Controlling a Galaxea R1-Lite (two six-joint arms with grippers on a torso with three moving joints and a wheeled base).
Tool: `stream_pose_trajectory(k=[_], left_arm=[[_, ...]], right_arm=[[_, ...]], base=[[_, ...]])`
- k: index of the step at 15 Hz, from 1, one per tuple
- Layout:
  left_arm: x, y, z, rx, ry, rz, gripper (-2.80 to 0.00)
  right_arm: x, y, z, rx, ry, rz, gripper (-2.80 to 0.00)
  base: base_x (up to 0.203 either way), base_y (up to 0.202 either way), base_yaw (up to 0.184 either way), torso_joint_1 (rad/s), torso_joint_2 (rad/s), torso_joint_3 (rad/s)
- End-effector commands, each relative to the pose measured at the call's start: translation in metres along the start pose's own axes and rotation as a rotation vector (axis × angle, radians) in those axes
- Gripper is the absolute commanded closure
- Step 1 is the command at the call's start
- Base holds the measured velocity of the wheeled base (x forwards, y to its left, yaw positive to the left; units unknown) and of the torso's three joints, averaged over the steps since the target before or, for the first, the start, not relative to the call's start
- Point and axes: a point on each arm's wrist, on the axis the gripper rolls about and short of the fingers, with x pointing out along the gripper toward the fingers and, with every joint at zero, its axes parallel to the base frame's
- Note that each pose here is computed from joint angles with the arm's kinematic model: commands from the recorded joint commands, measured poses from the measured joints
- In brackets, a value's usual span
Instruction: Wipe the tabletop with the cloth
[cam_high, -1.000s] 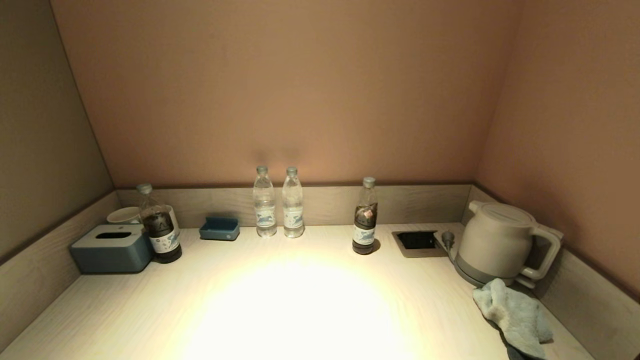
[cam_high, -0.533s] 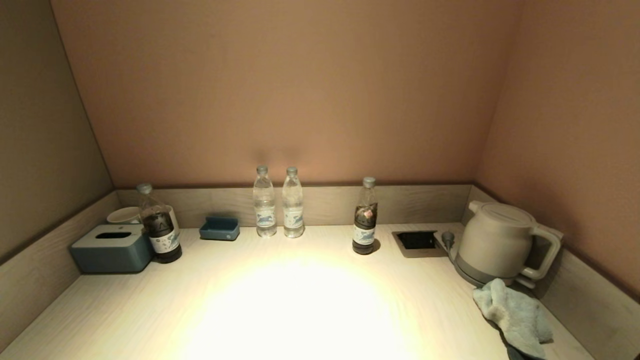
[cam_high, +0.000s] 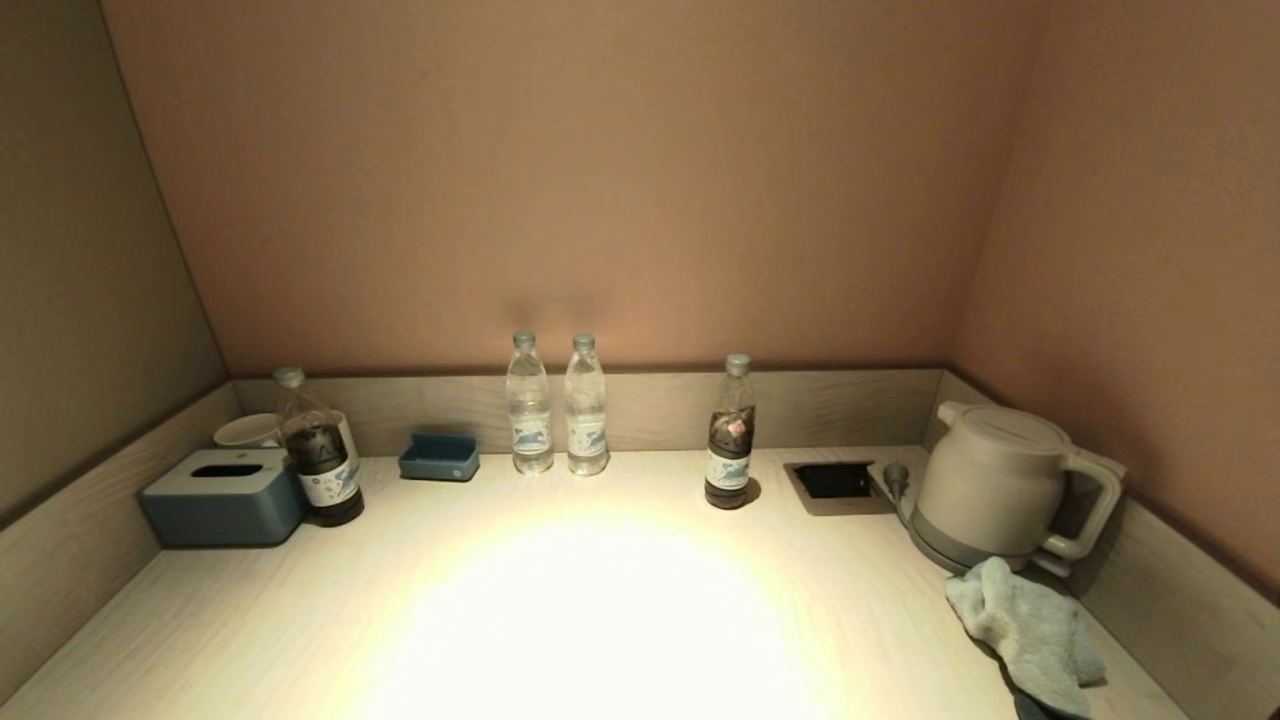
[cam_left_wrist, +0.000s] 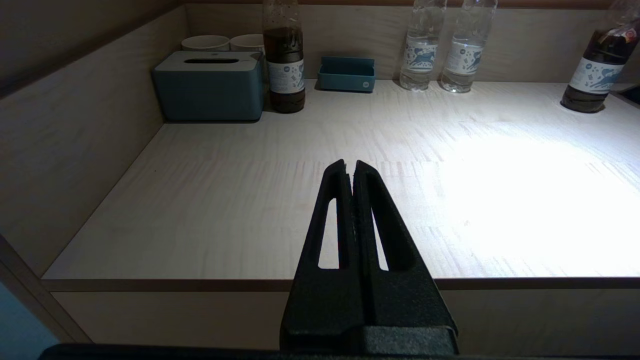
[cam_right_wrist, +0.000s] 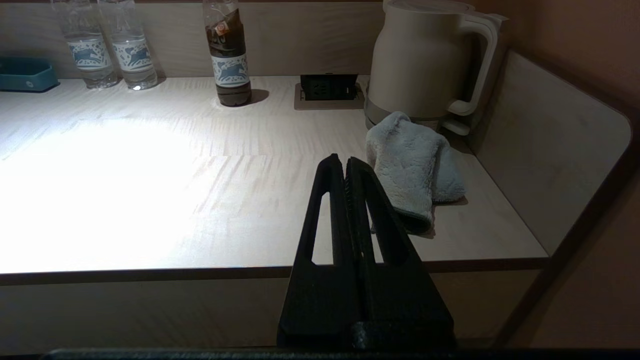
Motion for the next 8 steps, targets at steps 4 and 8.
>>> stream_pose_trajectory(k=[4,8], left_arm=[[0.0000,0.0000,0.0001,-0.002,0.000,0.000,0.00],[0.0000,0.0000,0.0000,-0.001,0.001,0.000,0.00]], right_arm=[[0.0000,-0.0003,0.0001,0.018,-0.002,-0.012,0.00],[0.0000,-0.0003,0.0000,0.018,-0.001,-0.012,0.00]], base=[[0.000,0.000,0.000,0.000,0.00,0.000],[0.000,0.000,0.000,0.000,0.00,0.000]])
